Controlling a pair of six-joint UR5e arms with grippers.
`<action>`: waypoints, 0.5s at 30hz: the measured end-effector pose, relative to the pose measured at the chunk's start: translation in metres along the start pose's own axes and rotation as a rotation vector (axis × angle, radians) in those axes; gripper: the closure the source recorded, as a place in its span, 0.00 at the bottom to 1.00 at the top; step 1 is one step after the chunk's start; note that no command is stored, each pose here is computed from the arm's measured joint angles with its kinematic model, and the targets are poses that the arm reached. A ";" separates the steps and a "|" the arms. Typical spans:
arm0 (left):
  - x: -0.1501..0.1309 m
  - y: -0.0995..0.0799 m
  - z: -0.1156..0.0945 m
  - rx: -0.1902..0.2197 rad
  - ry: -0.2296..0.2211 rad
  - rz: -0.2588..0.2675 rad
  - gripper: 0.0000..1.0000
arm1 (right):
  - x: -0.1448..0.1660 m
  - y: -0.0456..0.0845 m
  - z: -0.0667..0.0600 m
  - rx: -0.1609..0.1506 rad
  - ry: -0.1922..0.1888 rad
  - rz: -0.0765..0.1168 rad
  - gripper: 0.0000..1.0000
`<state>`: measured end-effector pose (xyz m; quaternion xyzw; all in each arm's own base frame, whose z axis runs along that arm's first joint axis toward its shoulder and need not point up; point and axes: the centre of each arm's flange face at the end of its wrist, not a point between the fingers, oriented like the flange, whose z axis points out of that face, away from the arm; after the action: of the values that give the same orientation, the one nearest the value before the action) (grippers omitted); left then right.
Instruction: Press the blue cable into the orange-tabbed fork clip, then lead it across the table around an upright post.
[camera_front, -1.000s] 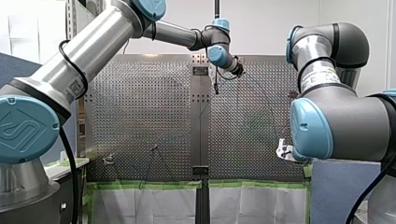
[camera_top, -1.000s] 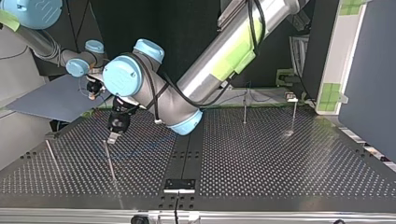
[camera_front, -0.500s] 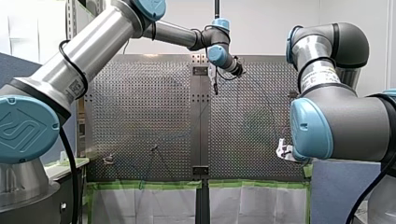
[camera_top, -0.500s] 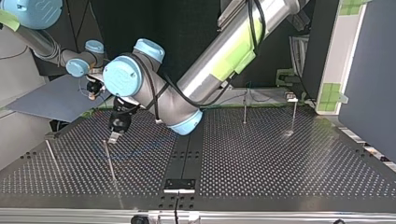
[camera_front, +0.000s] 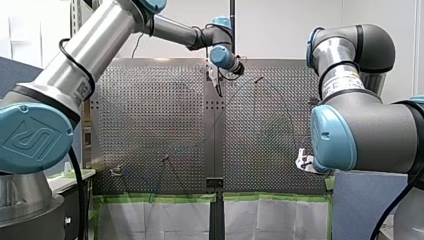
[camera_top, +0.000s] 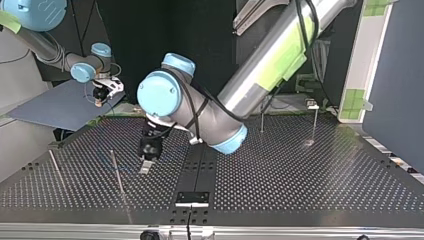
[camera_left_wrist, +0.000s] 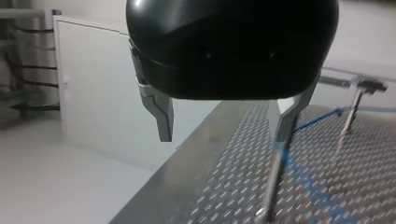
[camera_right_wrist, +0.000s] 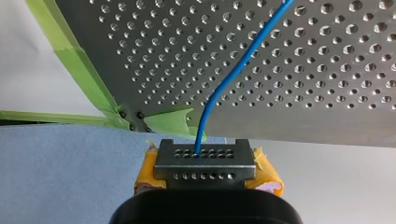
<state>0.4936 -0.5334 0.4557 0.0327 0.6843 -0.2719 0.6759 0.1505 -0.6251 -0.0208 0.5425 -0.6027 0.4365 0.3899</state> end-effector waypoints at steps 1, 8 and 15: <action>-0.006 0.006 0.000 -0.008 -0.014 0.004 0.00 | 0.000 0.000 0.000 0.000 0.001 0.000 1.00; -0.035 0.031 -0.005 -0.046 -0.088 0.026 0.00 | 0.000 0.000 0.001 -0.001 0.003 0.005 1.00; -0.058 0.029 -0.025 -0.059 -0.162 0.033 0.00 | 0.001 0.000 0.001 0.000 0.004 0.009 1.00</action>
<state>0.4881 -0.4795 0.4989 0.0020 0.6346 -0.2421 0.7340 0.1504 -0.6259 -0.0205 0.5388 -0.6043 0.4394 0.3891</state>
